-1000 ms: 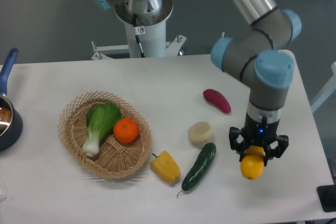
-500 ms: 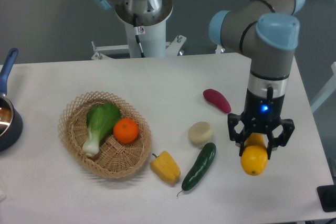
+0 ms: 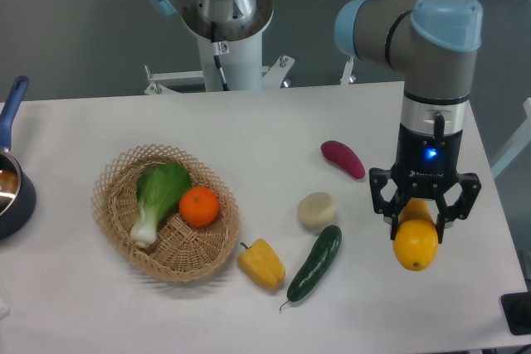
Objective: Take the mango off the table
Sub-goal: 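Lift the grasped mango up off the table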
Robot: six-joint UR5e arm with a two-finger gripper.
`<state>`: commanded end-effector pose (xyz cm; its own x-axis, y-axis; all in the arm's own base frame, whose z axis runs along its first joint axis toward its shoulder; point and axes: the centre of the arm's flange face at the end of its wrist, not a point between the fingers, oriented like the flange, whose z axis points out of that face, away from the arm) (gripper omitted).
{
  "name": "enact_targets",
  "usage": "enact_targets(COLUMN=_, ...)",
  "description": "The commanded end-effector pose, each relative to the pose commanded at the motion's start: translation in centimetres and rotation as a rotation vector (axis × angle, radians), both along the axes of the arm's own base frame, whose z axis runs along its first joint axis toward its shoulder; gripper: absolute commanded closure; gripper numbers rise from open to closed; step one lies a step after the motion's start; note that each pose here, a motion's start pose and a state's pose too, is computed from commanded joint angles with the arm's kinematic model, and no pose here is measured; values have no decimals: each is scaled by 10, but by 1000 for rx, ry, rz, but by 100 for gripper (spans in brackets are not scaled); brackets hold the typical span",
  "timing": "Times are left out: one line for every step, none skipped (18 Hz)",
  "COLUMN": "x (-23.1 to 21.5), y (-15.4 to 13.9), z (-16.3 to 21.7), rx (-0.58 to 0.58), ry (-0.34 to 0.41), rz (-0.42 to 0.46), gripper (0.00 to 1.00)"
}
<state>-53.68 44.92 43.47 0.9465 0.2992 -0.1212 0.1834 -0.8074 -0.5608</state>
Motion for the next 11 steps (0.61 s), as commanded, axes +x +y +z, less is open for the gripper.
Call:
enact_targets(x=0, y=0, z=-1, rx=0, ry=-2, rz=1, gripper=70)
enact_targets(x=0, y=0, z=0, rx=0, ry=0, rz=0, gripper=71)
enact_targets(x=0, y=0, z=2, rx=2, ry=4, rz=0, gripper=71)
enact_targets(x=-2, y=1, z=5, rx=5, ry=9, rz=1, gripper=71)
enact_targets(x=-2, y=1, z=4, rx=4, ry=8, rz=1, gripper=70)
enact_targets(x=-2, y=1, z=3, rx=3, ry=5, rz=1, gripper=71)
enact_targets(x=-1, y=2, z=2, rx=2, ry=3, rz=0, gripper=71)
enact_targets(x=-1, y=2, z=1, rx=2, ry=2, rz=0, gripper=71)
enact_targets(x=-1, y=2, z=2, rx=2, ry=3, rz=0, gripper=70)
enact_targets(x=-2, y=1, z=4, rx=4, ry=7, rz=1, gripper=70)
enact_targets(x=-1, y=1, z=2, rx=2, ry=3, rz=1, gripper=71)
